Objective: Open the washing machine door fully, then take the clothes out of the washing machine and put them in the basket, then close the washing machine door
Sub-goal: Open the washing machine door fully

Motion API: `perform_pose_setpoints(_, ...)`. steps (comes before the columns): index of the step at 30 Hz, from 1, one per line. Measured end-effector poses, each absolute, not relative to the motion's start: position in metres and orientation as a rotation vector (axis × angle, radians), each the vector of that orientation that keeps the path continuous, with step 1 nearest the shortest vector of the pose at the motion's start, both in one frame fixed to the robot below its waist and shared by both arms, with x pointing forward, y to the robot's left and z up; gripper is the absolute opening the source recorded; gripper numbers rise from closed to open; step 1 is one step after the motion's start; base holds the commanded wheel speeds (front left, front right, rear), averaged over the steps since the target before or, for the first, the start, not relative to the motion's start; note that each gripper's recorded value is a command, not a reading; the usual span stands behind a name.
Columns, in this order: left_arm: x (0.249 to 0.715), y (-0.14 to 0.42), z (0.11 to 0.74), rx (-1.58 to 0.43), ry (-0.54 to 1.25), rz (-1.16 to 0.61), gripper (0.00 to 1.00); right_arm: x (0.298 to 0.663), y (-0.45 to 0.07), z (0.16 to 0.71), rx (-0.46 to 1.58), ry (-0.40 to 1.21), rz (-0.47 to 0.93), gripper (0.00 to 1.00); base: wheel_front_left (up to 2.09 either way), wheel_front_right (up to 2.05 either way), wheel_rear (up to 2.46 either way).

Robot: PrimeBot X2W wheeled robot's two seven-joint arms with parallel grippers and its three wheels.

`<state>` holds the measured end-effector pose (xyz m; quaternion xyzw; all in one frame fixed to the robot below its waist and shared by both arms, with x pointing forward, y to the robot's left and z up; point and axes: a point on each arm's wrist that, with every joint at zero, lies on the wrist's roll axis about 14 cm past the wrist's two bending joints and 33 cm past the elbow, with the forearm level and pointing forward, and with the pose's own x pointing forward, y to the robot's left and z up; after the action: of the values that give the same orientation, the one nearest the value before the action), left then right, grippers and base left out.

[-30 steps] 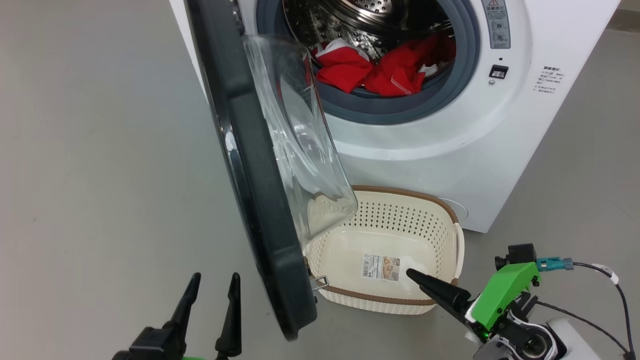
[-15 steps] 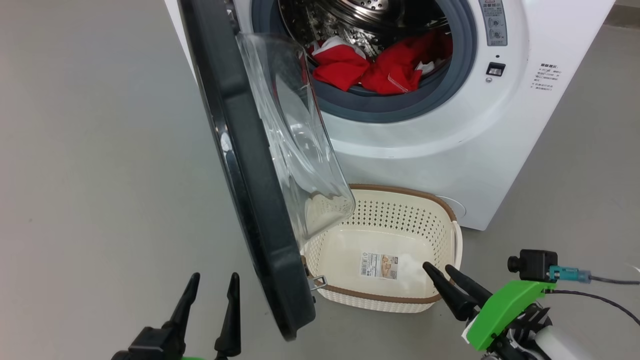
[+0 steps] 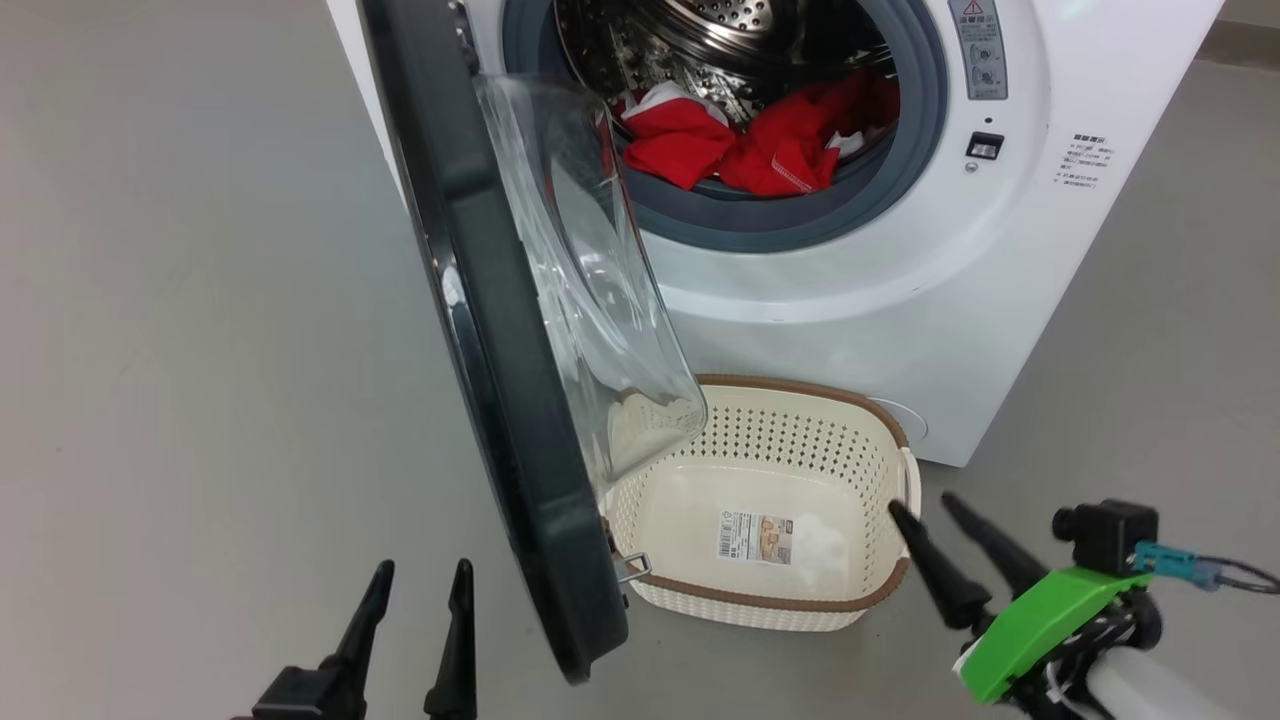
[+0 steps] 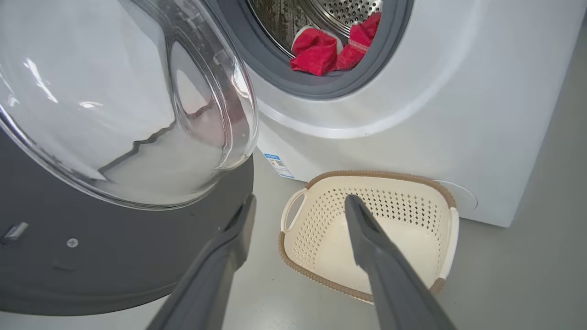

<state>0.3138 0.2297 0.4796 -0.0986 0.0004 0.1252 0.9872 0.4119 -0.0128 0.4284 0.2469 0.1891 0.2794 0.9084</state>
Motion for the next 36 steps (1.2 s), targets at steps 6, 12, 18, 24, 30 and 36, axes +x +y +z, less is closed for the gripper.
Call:
perform_pose_setpoints(6, 0.314, 0.230, 0.479, -0.197, 0.002, 0.253, 1.00, 0.422, -0.025, 0.444, 0.435, 0.280, 0.553, 1.00, 0.00, 0.00, 0.00)
perform_pose_setpoints(12, 0.314, 0.231, 0.480, -0.197, 0.001, 0.255, 1.00, 0.415, -0.029, 0.448, 0.376, 0.219, 0.539, 1.00, 0.00, 0.00, 0.00)
perform_pose_setpoints(18, 0.313, 0.232, 0.480, -0.197, 0.000, 0.259, 1.00, 0.413, -0.034, 0.461, 0.304, 0.139, 0.523, 1.00, 0.00, 0.00, 0.00)
perform_pose_setpoints(24, 0.312, 0.235, 0.481, -0.197, -0.006, 0.267, 1.00, 0.402, -0.037, 0.458, 0.271, 0.128, 0.504, 1.00, 0.00, 0.00, 0.00)
perform_pose_setpoints(30, 0.312, 0.235, 0.482, -0.197, -0.007, 0.268, 1.00, 0.399, -0.041, 0.454, 0.277, 0.137, 0.483, 1.00, 0.00, 0.00, 0.00)
perform_pose_setpoints(36, 0.313, 0.235, 0.481, -0.196, -0.004, 0.267, 1.00, 0.400, -0.042, 0.455, 0.280, 0.134, 0.479, 1.00, 0.00, 0.00, 0.00)
